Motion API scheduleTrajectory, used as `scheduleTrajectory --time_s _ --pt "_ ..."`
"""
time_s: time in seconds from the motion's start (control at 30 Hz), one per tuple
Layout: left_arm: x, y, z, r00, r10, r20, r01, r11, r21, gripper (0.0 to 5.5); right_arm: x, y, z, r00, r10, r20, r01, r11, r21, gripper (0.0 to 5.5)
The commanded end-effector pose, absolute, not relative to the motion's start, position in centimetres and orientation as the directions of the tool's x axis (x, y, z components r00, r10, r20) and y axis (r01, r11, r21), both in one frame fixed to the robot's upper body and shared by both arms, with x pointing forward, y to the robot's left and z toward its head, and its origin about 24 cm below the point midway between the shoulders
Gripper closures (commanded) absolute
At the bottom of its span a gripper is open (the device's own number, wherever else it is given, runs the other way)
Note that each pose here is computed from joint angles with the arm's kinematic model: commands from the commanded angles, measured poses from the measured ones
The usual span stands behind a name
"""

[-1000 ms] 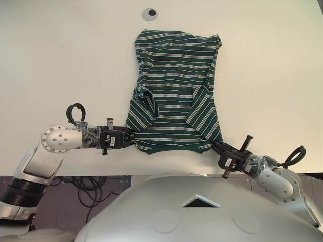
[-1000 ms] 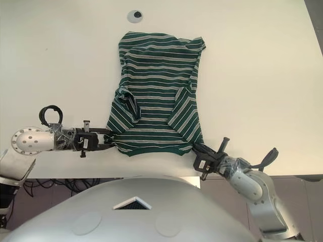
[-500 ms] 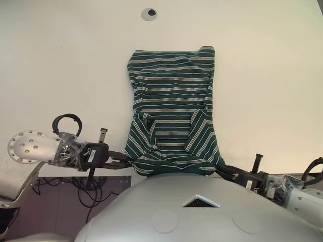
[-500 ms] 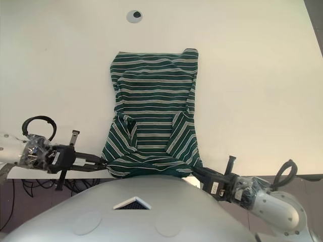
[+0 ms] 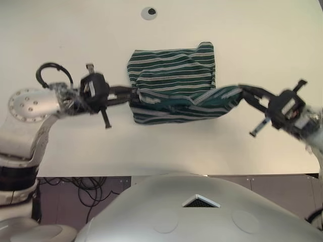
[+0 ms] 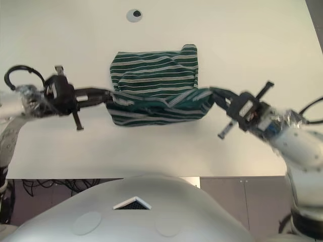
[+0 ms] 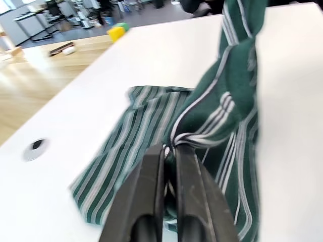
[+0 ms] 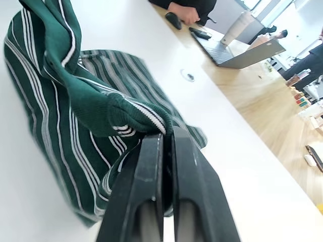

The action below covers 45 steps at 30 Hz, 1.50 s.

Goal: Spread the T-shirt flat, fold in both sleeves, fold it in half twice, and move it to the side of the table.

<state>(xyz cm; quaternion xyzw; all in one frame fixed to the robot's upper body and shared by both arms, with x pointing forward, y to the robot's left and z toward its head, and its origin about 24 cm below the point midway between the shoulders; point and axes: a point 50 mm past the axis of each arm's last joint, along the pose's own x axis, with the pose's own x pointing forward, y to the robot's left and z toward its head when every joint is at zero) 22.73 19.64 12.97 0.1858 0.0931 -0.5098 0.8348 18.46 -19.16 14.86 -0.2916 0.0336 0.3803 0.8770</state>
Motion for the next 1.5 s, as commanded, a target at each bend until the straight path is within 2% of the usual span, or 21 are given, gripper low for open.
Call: scheduleTrajectory --time_s 0.03,0.2,0.33,0.37,0.4,0.47,0.57,0.7,0.77,0.87,0.93,1.03,1.1,1.17,1.2,1.33,1.5 --pt "26.5 19.1 12.0 0.564 -0.753 -0.337 0.825 0.532 0.191 5.42 22.8 -18.4 13.9 0.755 0.613 -0.234 -0.642 0.616 -0.456 5.50" --pt "30.2 18.6 11.1 0.646 -0.691 -0.324 0.759 0.629 0.171 5.42 27.8 -17.7 11.1 0.765 0.582 -0.276 -0.643 0.668 -0.375 5.50" --pt "32.4 18.0 10.0 0.694 -0.639 -0.331 0.711 0.681 0.177 5.42 30.5 -17.6 10.1 0.777 0.561 -0.286 -0.630 0.693 -0.351 5.50" --pt "32.9 17.9 9.7 0.703 -0.627 -0.336 0.700 0.692 0.174 5.14 31.1 -17.6 9.8 0.779 0.556 -0.289 -0.627 0.702 -0.338 5.50" --pt "33.3 17.9 9.2 0.711 -0.611 -0.348 0.690 0.702 0.177 4.95 31.7 -17.7 9.5 0.787 0.542 -0.294 -0.616 0.719 -0.323 5.15" --pt "34.0 18.1 8.3 0.729 -0.572 -0.375 0.666 0.720 0.196 4.69 33.0 -17.7 8.8 0.807 0.513 -0.293 -0.587 0.754 -0.294 4.88" --pt "34.8 18.4 7.2 0.771 -0.507 -0.387 0.614 0.753 0.236 4.21 34.1 -17.4 8.0 0.825 0.490 -0.281 -0.558 0.785 -0.268 4.33" --pt "35.9 18.7 5.3 0.854 -0.360 -0.376 0.486 0.810 0.328 4.21 35.5 -17.5 7.3 0.894 0.393 -0.213 -0.435 0.875 -0.211 4.33" --pt "36.3 19.5 5.1 0.896 -0.263 -0.357 0.412 0.791 0.453 4.21 36.0 -18.2 7.0 0.926 0.315 -0.209 -0.357 0.910 -0.212 4.33" --pt "36.5 20.2 5.5 0.934 -0.212 -0.288 0.343 0.761 0.550 4.21 35.6 -18.8 6.4 0.937 0.289 -0.198 -0.335 0.903 -0.270 4.33" --pt "36.2 18.8 6.4 0.918 -0.342 -0.203 0.396 0.747 0.534 4.17 34.7 -17.7 5.8 0.903 0.374 -0.212 -0.426 0.847 -0.319 4.52" --pt "34.5 16.6 7.2 0.827 -0.540 -0.154 0.539 0.687 0.488 4.66 33.6 -16.4 4.1 0.847 0.446 -0.291 -0.529 0.764 -0.370 5.06" --pt "32.4 15.1 7.3 0.720 -0.664 -0.199 0.674 0.604 0.424 4.96 33.3 -16.3 3.3 0.830 0.448 -0.332 -0.552 0.746 -0.373 5.40" --pt "29.9 13.7 6.8 0.590 -0.758 -0.278 0.796 0.488 0.358 5.31 33.1 -16.0 2.8 0.813 0.458 -0.359 -0.574 0.732 -0.367 5.50" --pt "28.8 13.4 6.5 0.541 -0.778 -0.319 0.833 0.441 0.335 5.46 33.1 -15.8 2.6 0.804 0.464 -0.372 -0.587 0.721 -0.368 5.50" --pt "25.9 12.9 5.0 0.423 -0.771 -0.476 0.903 0.317 0.290 5.49 33.1 -15.5 1.5 0.773 0.445 -0.452 -0.620 0.683 -0.386 5.50" --pt "24.7 14.5 1.7 0.372 -0.632 -0.680 0.928 0.262 0.264 5.49 32.3 -16.3 0.3 0.715 0.420 -0.559 -0.679 0.606 -0.414 5.50"
